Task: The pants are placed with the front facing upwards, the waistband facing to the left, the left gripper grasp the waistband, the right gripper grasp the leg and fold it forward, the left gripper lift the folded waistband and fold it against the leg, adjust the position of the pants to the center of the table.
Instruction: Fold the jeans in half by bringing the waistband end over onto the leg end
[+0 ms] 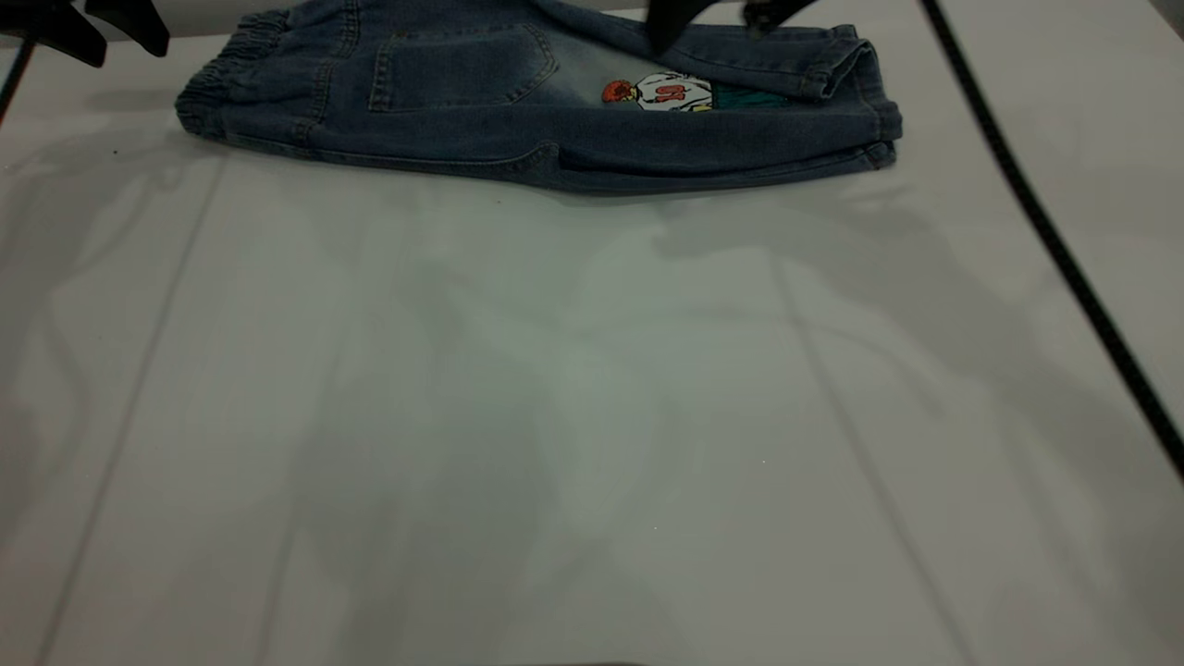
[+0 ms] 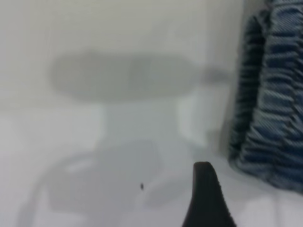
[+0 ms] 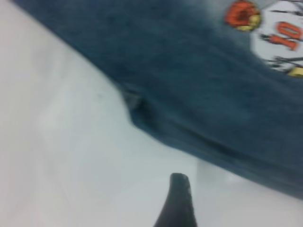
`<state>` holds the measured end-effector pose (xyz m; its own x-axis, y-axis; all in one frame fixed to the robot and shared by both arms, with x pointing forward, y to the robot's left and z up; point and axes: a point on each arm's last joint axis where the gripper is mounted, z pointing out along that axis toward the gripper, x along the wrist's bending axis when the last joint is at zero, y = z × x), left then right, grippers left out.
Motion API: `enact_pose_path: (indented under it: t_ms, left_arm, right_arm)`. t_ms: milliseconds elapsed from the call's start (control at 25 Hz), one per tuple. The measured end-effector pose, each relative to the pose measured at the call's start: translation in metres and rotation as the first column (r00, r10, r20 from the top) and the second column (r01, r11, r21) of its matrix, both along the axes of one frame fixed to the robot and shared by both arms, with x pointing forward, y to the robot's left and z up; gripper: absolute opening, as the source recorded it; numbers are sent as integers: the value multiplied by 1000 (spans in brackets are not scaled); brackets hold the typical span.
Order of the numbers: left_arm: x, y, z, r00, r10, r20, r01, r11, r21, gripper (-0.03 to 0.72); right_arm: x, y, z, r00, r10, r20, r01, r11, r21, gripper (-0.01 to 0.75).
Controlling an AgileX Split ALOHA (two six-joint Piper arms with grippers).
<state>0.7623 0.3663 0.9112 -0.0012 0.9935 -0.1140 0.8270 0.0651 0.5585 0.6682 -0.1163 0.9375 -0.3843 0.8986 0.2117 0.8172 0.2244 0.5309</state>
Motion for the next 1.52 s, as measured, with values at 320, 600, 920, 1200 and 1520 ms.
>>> enact_pose_path:
  t_ms: [320,600,920,1200,1520]
  left_arm:
    - [19,-2,-27,996,69,52,-63,993,-101,427]
    - [25,-9,-56,994,98,48,-84,970,-229,427]
    - [27,-14,-67,992,102,68,-77,950,-304,330]
    - [28,-15,-66,993,101,66,-75,943,-323,30]
    - [26,-22,-40,998,7,65,15,941,-339,27]
  right_arm:
    - [-5,12,2,999,31,-3,-31,1000,2,529]
    - [-4,12,2,1000,29,5,-29,1000,3,529]
    - [7,13,-5,996,-16,93,14,1000,16,529]
    - [29,11,-41,959,-161,234,148,986,74,529]
    - [32,8,-105,958,-196,210,194,981,30,517]
